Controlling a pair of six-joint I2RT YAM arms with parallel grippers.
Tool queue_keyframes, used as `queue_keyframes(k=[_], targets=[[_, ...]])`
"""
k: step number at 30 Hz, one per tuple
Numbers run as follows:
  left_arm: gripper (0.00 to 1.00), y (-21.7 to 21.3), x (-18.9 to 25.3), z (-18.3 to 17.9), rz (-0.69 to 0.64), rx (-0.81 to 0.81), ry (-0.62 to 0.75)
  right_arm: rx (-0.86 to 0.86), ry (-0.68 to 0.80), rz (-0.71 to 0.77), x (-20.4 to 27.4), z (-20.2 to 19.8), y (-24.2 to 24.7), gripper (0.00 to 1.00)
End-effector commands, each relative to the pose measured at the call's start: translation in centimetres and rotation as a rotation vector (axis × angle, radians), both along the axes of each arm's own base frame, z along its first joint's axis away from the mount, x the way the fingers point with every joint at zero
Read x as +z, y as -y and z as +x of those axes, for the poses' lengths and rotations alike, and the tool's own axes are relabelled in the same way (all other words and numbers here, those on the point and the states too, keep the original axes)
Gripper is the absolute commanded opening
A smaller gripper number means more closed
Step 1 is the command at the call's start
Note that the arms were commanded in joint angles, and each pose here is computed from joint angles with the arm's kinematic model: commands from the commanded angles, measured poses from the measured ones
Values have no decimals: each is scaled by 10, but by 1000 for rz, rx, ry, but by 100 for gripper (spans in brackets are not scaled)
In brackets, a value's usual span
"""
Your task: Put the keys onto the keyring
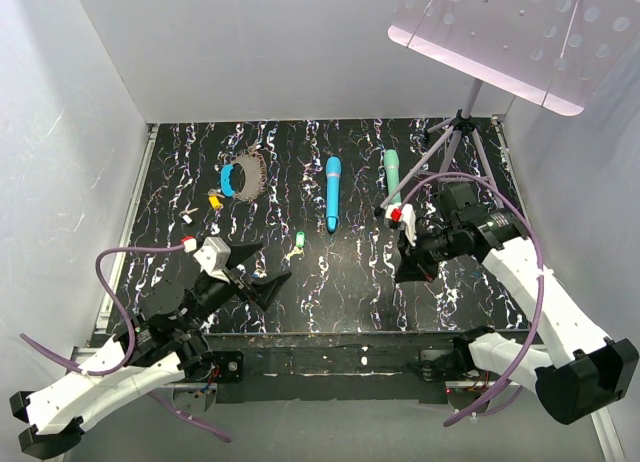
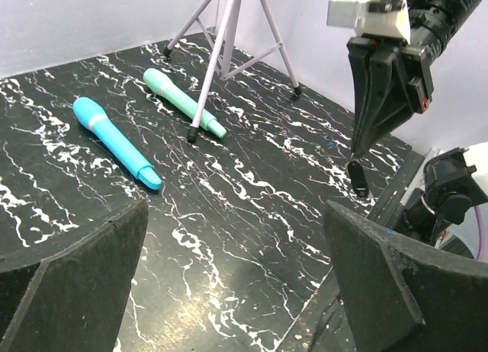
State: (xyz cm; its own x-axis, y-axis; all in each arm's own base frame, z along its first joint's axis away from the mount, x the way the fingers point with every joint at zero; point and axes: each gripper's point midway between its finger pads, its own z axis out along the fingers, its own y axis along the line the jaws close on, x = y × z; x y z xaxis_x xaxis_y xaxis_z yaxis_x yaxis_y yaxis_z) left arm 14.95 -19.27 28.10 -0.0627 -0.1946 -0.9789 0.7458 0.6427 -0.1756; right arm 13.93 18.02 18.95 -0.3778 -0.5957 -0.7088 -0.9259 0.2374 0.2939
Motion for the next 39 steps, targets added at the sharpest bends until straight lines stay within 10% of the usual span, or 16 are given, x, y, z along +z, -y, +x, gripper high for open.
queue_keyframes(k=[1,39], targets=[[98,1,-15,3,-7,23,-86,-32,-59,-136,-21,-18,28,1],[98,-3,-19,3,-19,42,-135,-233,-373,-345,-139,110,-64,1]])
